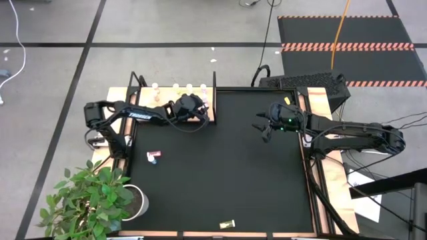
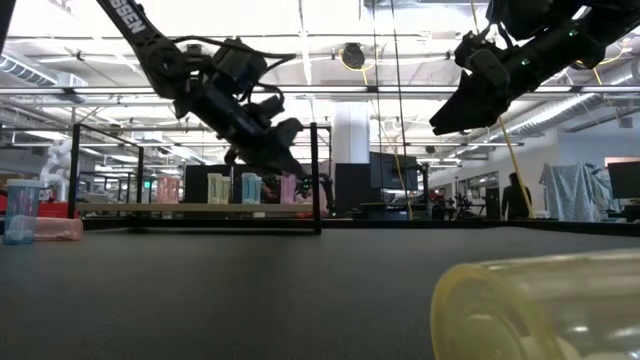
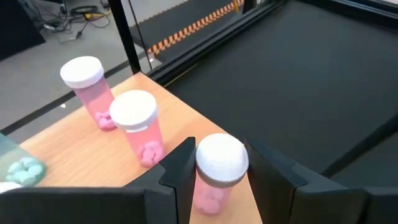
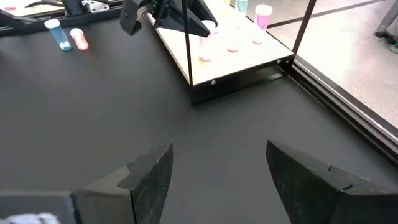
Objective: Pick and place medicine bottles onto shelf by color
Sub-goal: Put the purple pill bottle on the shelf aligned with the other purple pill bottles, then put the blue pill bottle on the shelf aligned with the other blue pill bottles
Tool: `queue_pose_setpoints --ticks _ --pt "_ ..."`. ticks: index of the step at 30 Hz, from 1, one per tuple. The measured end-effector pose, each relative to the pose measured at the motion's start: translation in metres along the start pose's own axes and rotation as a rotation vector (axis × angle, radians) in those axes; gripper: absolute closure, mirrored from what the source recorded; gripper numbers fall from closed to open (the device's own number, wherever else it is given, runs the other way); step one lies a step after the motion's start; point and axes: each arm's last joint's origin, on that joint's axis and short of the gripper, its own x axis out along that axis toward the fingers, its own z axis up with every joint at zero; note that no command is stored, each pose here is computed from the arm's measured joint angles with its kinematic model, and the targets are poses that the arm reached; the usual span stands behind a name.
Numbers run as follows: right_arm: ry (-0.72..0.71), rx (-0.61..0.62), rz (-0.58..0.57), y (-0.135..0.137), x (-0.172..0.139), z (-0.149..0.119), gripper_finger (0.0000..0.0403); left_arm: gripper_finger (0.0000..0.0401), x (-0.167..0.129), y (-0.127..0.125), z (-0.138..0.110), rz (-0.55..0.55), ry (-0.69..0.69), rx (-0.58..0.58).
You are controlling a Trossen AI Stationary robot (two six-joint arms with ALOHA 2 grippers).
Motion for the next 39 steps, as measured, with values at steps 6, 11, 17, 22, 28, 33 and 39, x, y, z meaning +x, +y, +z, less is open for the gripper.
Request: queue_pose_setpoints --ticks 6,11,17,22,28,33,39 --pt "0.0 -0.009 0.001 0.0 0.0 0.0 0.0151 0.0269 0.001 0.003 0.001 0.003 -0.009 -0.005" --pt "0.002 -0.011 0.006 0.0 0.0 0.0 0.0151 0.0269 0.001 0.003 0.001 -0.028 -0.006 0.01" --pt "0.003 -0.007 0.022 0.001 0.0 0.0 0.0151 0.0244 0.002 0.003 -0.003 -0.032 0.026 0.018" --pt "0.004 0.01 0.023 0.001 0.0 0.0 0.0151 0.0201 -0.002 0.005 -0.003 -0.026 0.056 0.032" --pt "0.004 0.031 0.023 0.001 0.0 0.0 0.0151 0.0157 -0.012 0.006 0.007 -0.032 0.018 0.029" --pt "0.005 0.069 0.028 0.001 0.0 0.0 0.0151 0.0139 -0.031 0.007 0.017 -0.031 0.029 0.046" --pt "0.025 0.091 0.181 0.006 0.0 -0.001 0.0151 0.0138 -0.07 0.007 0.026 -0.045 0.083 0.079"
